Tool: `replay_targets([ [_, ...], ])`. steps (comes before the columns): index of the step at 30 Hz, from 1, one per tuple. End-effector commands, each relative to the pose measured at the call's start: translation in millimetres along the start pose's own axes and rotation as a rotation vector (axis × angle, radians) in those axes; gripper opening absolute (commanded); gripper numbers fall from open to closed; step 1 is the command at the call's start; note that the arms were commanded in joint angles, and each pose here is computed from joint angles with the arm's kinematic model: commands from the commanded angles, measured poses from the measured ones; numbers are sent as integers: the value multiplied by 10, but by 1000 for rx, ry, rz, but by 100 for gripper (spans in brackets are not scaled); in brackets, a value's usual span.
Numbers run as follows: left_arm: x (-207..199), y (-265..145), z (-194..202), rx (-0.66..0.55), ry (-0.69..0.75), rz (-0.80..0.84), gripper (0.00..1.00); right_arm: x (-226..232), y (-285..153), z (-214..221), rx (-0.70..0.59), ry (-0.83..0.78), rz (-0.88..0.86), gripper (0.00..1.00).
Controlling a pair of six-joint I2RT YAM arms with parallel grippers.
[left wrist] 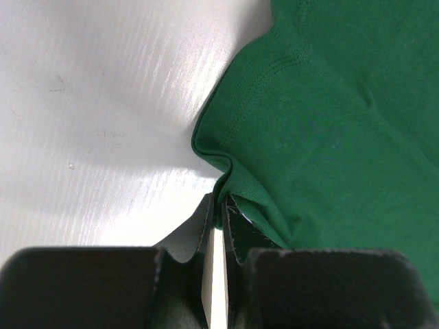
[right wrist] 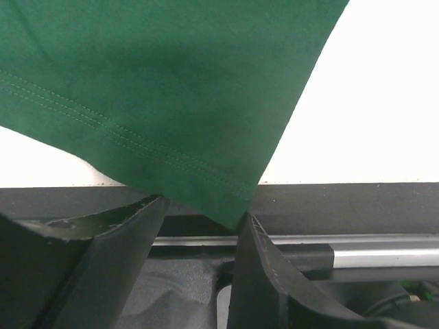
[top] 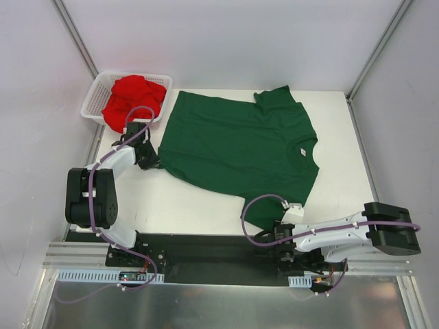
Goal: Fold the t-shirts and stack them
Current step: Grap the side of the flattened tshirt closest away from the robot with both arms
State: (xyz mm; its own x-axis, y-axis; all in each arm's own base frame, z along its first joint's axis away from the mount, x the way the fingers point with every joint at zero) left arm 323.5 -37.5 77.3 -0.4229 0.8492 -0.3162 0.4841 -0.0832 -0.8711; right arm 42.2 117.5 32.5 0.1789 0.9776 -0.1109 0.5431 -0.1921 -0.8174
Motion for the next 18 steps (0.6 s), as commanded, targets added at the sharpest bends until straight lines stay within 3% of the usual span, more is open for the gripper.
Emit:
replay_targets([
  [1,-21,-54,-40,-22,-19,27,0,39,5,-71,-48,39,-34,53],
  [18,-29,-66,-44,-24,-19,32,0,13,-67,-143,-74,32,-8,61],
])
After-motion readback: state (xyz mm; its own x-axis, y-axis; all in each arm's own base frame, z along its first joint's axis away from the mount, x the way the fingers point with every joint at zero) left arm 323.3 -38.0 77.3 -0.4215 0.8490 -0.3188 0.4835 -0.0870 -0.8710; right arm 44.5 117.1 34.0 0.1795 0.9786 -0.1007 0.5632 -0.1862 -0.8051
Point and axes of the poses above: each gripper's point midway between its finger pads, its own y axis out along the fingers, its own x axis along the line the jaws close on, z = x × y, the point moved 4 cm from there along -y, back along the fingers, and after that the axes turned 4 degrees about -y, right-handed, at the moved point
